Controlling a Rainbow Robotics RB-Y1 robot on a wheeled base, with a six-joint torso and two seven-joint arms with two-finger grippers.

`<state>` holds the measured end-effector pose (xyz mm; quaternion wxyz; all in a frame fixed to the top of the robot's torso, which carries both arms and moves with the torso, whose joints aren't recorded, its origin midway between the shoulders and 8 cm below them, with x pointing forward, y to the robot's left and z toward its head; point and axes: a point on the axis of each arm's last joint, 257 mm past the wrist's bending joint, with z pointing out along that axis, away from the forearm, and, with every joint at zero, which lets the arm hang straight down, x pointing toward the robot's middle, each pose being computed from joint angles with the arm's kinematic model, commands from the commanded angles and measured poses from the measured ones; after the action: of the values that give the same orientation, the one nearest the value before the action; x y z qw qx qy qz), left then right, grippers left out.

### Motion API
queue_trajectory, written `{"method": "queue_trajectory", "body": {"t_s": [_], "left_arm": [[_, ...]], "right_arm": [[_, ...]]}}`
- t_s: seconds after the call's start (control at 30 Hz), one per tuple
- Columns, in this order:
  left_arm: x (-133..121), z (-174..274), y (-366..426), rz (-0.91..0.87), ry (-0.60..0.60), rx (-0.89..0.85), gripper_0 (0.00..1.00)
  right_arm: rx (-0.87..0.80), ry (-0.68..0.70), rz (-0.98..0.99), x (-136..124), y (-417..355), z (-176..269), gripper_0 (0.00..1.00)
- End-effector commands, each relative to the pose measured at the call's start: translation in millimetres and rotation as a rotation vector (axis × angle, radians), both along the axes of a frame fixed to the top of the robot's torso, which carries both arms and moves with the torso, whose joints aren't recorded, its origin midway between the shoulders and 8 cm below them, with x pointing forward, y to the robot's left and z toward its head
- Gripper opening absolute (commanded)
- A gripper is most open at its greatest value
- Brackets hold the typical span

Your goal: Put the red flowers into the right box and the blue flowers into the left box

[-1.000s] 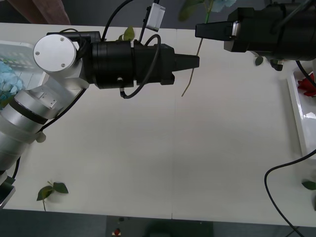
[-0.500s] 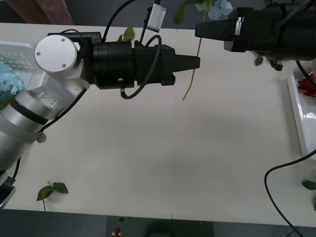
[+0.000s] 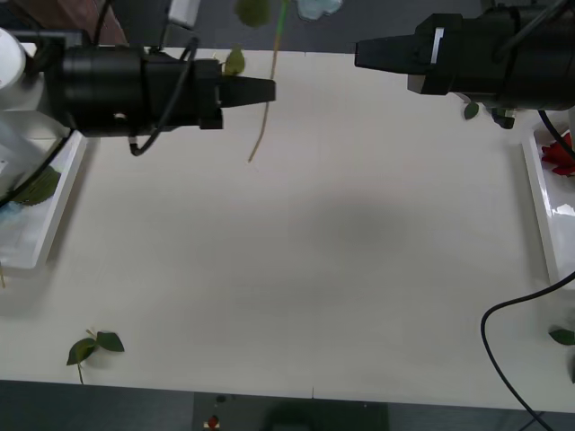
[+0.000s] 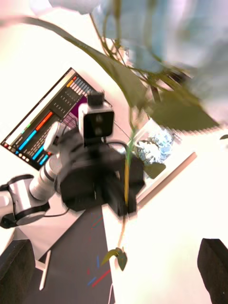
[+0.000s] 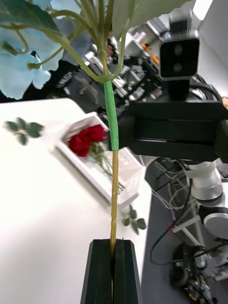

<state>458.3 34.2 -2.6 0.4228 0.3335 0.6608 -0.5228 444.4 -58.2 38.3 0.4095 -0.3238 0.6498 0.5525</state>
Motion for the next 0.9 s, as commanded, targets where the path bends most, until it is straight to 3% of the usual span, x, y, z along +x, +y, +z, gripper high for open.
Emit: {"method": "queue_trajectory", "body": {"t_s": [0.03, 0.27, 0.5, 0.9], "left_arm": [[5, 5, 80, 0.112, 0.026, 0.030, 0.00], [14, -16, 234, 0.396, 0.084, 0.163, 0.00], [12, -35, 368, 0.656, 0.209, 0.139, 0.00], [13, -84, 483, 0.940, 0.301, 0.181, 0.00]], "right_arm": [[0.008, -0.031, 0.024, -7, 8, 19, 1.00], [0.008, -0.031, 0.024, -7, 8, 19, 1.00], [0.007, -0.015, 0.014, -5, 3, 11, 1.00], [-0.092, -0.107, -0.035, -3, -43, 15, 1.00]]}}
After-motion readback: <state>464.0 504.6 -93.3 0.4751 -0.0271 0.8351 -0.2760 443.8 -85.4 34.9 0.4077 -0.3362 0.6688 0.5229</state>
